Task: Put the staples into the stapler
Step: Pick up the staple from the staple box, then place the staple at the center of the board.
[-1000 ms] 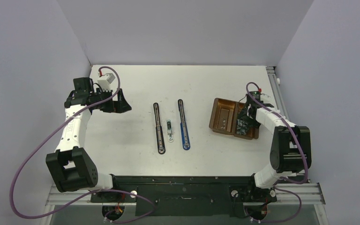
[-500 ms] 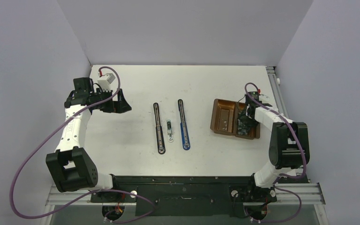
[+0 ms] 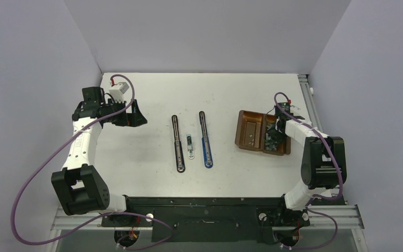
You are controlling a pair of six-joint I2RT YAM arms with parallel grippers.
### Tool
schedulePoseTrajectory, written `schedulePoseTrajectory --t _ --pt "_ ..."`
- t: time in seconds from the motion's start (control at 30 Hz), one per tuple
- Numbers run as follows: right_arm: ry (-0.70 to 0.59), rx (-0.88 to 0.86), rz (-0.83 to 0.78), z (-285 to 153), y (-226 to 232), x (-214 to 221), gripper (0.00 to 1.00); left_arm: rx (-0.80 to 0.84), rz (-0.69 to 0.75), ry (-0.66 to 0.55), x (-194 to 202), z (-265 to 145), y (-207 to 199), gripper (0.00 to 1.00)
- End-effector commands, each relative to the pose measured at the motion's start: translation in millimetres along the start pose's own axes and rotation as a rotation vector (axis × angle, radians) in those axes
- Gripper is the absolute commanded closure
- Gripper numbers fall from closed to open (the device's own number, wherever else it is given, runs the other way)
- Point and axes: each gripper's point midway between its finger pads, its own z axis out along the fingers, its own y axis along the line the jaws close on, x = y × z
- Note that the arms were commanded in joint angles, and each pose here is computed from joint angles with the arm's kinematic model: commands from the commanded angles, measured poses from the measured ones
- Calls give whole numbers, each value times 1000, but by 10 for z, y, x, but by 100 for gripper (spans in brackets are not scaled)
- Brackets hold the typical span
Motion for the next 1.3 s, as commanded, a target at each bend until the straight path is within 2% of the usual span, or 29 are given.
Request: schedulePoseTrajectory --t 0.0,0.23,0.53,0.7,1.03,1.27 --pt "-41 -28 32 -78 32 -112 83 10 30 -36 -115 -77 -65 4" --pt "-62 -50 40 -187 69 -198 91 10 29 -38 -119 -81 -68 4" --pt "-103 -107 56 -474 121 -318 91 10 31 -44 -142 -98 -79 4" --pt "-112 -191 15 -759 346 -231 91 10 32 -47 -161 -108 -88 4" --pt "-27 -397 -217 -1239 1291 733 91 7 30 -42 -150 -117 -68 4" --pt "44 -471 -343 -1216 1695 1220 91 0 34 -42 -140 -147 -61 4"
